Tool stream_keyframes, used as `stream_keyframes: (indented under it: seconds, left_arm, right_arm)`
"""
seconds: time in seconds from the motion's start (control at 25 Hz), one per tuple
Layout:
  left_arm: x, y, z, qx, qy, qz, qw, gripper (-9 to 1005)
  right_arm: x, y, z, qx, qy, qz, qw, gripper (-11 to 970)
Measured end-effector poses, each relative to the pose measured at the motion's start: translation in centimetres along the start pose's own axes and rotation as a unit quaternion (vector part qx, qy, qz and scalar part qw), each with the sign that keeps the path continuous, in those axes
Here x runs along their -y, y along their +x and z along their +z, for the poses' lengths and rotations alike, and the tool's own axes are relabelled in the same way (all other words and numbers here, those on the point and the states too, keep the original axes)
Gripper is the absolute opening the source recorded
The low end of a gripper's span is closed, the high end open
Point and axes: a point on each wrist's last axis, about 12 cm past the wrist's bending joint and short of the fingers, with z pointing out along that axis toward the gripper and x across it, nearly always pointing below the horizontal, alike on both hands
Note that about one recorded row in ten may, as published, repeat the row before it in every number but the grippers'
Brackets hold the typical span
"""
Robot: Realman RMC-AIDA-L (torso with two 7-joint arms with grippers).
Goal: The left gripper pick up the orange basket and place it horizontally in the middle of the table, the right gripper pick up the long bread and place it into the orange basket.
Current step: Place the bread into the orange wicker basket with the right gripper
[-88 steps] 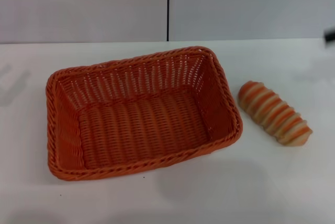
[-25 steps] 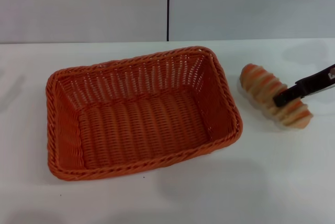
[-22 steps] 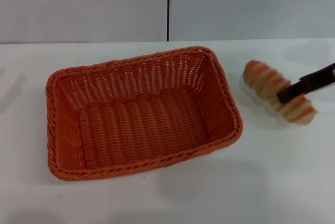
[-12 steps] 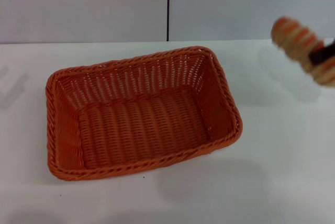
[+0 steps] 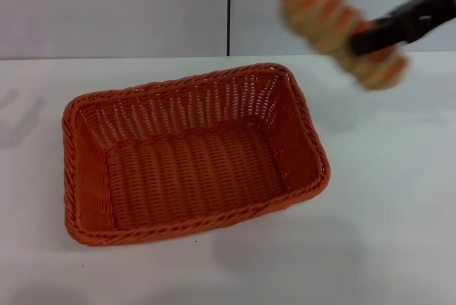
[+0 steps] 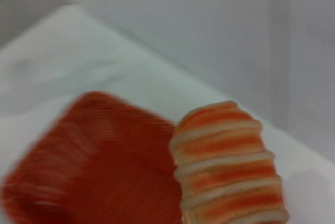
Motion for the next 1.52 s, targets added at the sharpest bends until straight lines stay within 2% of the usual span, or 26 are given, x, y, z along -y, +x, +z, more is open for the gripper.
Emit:
stream_keyframes:
  seconds: [0.08,0.12,0.16,0.2,0.28,0.4,0.56,0.68,0.88,1.24,1.36,1.44,1.48,1.52]
  left_arm:
    - [0.1,0.1,0.1,0.001,0.001,-0.001,1.0,661]
    - [0.1,0.1,0.1,0.001,0.001,-0.001,1.0,660]
    - [0.1,0.2,0.1,0.001,0.001,-0.001,1.0,660]
    - [0.1,0.2,0.1,0.001,0.001,-0.002,1.0,660]
    - [0.2,0.3,0.1,0.001,0.003,-0.002,1.0,660]
    - [0.2,0.3,0.1,0.001,0.004,-0.003,1.0,660]
    - [0.3,0.4,0.1,0.001,0.004,-0.003,1.0,660]
    - [0.3,0.4,0.1,-0.001,0.005,-0.002,1.0,659]
    - [0.4,0.6,0.2,-0.001,0.007,-0.005,1.0,659]
    - [0.6,0.8,0.4,0.0,0.01,-0.008,1.0,658]
    - [0.6,0.8,0.3,0.001,0.01,0.003,1.0,658]
    - [0.7,0.9,0.2,0.002,0.012,0.019,1.0,658]
    - [0.7,0.9,0.2,0.002,0.012,0.019,1.0,658]
    - [0.8,1.1,0.0,0.003,0.013,0.032,0.999,658]
  right_arm:
    - [-1.4,-0.9,2.2,-0.002,-0.068,-0.025,0.997,385]
    - [-1.4,-0.9,2.2,-0.002,-0.068,-0.025,0.997,376]
    - [-1.6,-1.3,3.6,-0.009,-0.094,-0.028,0.995,367]
    - [-1.6,-1.3,3.6,-0.009,-0.094,-0.028,0.995,357]
    - [-1.4,-1.3,5.9,-0.026,-0.116,-0.026,0.993,341]
    - [-1.1,-1.2,7.1,-0.026,-0.126,-0.027,0.991,318]
    - [-0.4,-0.8,8.7,0.011,-0.154,-0.034,0.987,301]
    - [0.0,-0.6,9.1,0.034,-0.151,-0.039,0.987,290]
    - [0.1,-0.3,9.5,0.06,-0.166,-0.052,0.983,461]
    - [0.2,0.1,9.7,0.072,-0.176,-0.054,0.98,666]
    - [0.4,0.4,9.0,0.081,-0.166,-0.056,0.981,696]
    - [1.0,0.9,7.5,0.108,-0.142,-0.052,0.983,700]
    - [1.8,1.6,5.7,0.145,-0.113,-0.044,0.982,700]
    - [1.8,1.6,5.7,0.145,-0.113,-0.044,0.982,700]
